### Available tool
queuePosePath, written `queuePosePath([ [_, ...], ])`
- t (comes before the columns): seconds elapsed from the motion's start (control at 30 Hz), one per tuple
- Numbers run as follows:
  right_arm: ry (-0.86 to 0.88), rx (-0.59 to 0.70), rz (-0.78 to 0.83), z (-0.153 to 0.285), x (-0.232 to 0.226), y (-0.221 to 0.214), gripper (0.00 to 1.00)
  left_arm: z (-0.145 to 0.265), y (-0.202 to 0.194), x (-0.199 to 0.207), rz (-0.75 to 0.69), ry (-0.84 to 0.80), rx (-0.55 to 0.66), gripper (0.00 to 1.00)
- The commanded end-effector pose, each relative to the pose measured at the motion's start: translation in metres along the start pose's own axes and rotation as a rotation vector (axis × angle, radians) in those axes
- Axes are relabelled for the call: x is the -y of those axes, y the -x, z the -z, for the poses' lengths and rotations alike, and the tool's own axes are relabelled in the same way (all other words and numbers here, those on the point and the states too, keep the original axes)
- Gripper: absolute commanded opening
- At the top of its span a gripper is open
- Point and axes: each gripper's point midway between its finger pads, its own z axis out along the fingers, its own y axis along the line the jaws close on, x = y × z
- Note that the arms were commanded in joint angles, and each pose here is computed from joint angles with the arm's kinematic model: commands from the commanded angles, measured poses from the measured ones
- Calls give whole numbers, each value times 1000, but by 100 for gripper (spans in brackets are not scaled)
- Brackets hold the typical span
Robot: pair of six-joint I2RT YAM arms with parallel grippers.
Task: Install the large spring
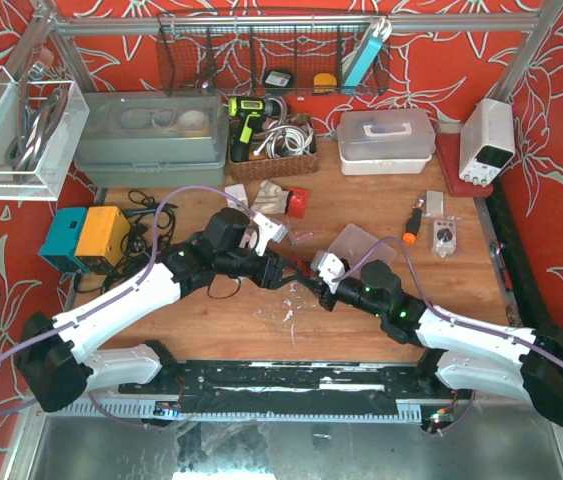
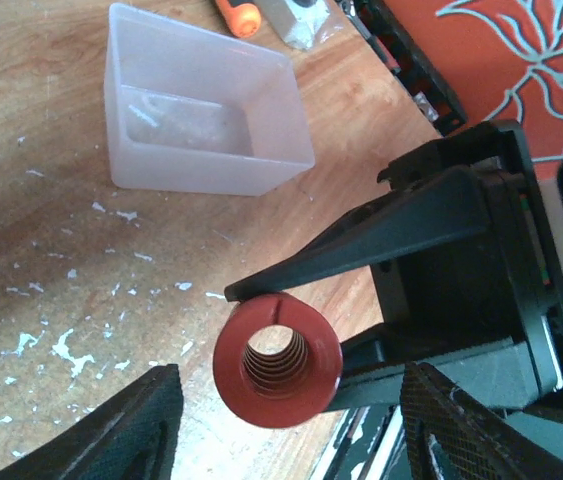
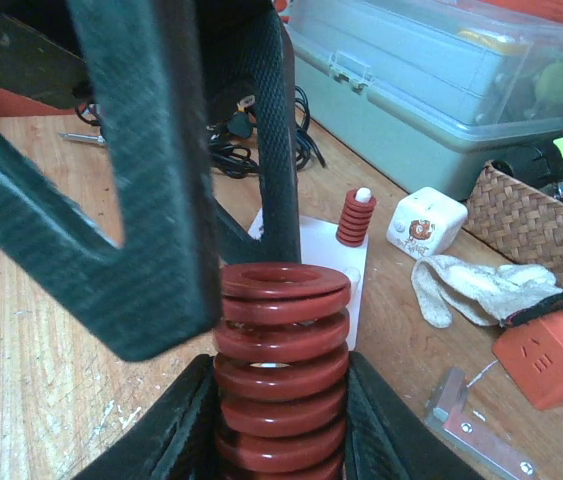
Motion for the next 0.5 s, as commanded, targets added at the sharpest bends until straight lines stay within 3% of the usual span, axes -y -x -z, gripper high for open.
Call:
queuePosePath([
  [0.0,-11,46,46,0,0,15,9,-4,5,5,1,-29,5,60],
  [0.47,-31,40,41,-2,1,16,9,-11,-13,2,32,-49,-49,32],
])
